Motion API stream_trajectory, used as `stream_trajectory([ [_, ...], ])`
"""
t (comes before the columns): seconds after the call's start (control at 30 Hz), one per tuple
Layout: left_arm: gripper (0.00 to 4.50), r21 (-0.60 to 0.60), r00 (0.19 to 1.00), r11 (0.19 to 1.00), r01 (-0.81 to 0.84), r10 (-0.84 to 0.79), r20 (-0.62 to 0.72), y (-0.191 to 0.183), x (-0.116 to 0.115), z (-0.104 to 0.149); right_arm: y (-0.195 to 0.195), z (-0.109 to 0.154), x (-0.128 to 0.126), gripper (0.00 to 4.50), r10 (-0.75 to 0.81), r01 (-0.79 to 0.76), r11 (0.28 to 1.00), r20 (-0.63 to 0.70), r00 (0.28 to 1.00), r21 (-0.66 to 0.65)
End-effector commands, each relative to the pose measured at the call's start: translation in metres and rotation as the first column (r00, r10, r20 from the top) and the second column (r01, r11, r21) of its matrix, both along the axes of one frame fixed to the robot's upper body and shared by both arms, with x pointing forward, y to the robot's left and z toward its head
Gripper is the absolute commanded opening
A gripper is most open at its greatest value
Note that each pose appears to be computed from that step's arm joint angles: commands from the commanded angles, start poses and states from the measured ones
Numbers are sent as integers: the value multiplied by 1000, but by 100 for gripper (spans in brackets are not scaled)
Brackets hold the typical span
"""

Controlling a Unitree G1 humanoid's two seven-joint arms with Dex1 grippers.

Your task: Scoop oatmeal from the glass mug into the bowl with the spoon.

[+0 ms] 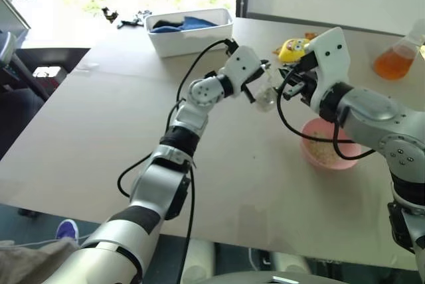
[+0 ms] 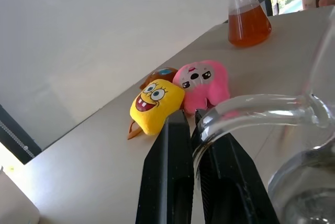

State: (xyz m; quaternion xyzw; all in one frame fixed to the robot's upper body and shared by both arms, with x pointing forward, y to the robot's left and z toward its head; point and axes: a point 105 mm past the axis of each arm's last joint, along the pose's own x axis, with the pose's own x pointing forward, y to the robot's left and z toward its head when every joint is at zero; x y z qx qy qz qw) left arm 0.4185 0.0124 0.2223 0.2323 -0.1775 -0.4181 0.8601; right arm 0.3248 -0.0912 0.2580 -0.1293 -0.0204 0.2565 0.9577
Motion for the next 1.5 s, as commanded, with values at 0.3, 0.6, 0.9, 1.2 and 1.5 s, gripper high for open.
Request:
stream_trajectory([
  [0.3, 9, -85, 999, 996, -15, 19, 41, 3, -5, 32, -1, 10, -10, 0, 45, -39, 991, -42, 998, 131],
  [0.6, 9, -67, 997, 998, 5, 0, 82, -1, -11, 34, -3, 2, 1, 0, 1, 1, 999, -62, 998, 47],
  [0.9, 9, -88, 996, 996, 3, 5, 89, 1, -13, 38, 0, -6, 4, 0, 13, -14, 1000, -71, 997, -7],
  [1.2, 9, -89, 996, 996, -17, 24, 81, 4, -10, 35, 4, -6, 0, 0, 100, -45, 966, -205, 974, 255],
  [1.5, 9, -85, 997, 996, -24, 30, 69, 5, -9, 29, -13, 5, 1, 0, 84, 25, 911, -242, 967, 413],
])
